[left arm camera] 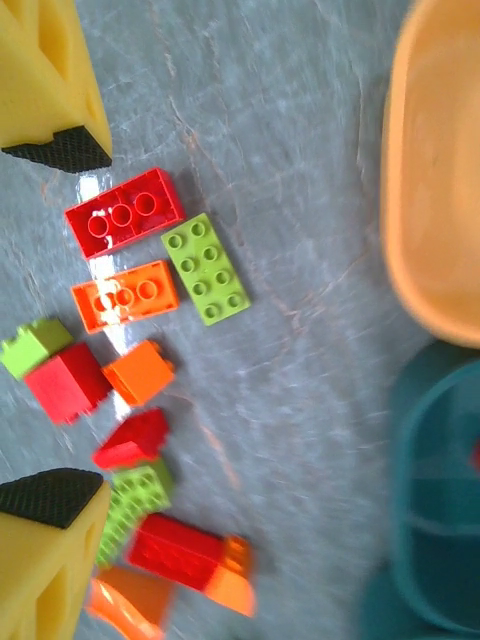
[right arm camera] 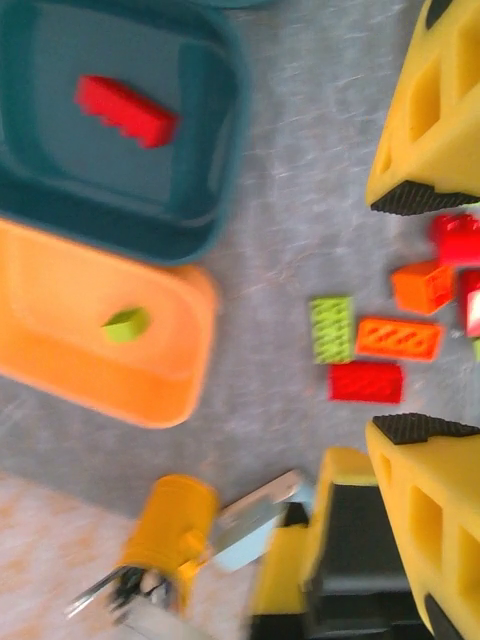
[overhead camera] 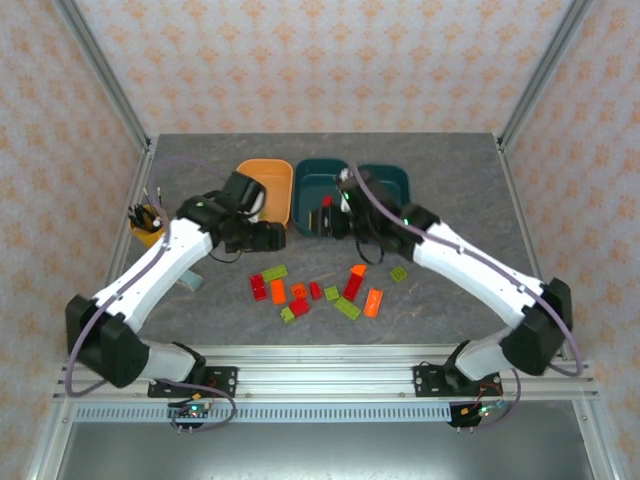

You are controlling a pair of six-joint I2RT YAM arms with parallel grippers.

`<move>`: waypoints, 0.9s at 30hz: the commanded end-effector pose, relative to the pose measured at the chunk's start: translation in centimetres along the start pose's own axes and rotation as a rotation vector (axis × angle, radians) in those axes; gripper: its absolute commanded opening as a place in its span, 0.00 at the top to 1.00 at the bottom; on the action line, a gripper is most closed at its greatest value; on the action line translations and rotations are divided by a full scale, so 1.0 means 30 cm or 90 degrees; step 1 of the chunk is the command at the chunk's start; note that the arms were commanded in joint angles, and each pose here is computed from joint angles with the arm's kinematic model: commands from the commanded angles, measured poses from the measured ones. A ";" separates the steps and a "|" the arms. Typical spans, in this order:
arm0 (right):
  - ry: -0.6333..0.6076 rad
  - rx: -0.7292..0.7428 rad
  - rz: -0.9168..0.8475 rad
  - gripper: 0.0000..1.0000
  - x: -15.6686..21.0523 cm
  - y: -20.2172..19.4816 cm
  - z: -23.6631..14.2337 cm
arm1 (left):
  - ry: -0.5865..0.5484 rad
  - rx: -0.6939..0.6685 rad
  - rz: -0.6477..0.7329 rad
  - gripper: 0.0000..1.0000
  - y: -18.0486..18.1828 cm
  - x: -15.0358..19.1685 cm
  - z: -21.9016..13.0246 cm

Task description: Sort the legos into containers by color

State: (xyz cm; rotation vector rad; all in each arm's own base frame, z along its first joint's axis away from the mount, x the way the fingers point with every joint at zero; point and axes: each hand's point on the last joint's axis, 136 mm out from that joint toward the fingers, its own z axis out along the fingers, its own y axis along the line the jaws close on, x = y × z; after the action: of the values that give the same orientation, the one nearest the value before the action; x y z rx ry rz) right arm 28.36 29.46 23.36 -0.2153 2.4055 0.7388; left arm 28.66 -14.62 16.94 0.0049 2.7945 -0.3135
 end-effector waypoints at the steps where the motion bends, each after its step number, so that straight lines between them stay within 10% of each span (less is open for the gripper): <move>1: -0.040 -0.037 -0.022 0.41 0.083 -0.023 -0.009 | 0.080 -0.072 0.197 0.20 0.012 0.043 0.096; 12: -0.054 -0.078 0.032 0.37 0.225 -0.081 -0.109 | 0.190 -0.128 0.347 0.22 0.044 0.070 0.316; 27: -0.064 -0.057 0.028 0.37 0.198 -0.086 -0.153 | 0.211 -0.167 0.321 0.27 0.082 0.078 0.459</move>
State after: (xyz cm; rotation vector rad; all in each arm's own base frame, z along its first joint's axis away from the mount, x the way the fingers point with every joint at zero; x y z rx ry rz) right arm 21.69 24.81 20.37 -0.1775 2.3126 0.8609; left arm 29.93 -15.42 2.73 0.7569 3.0408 0.1461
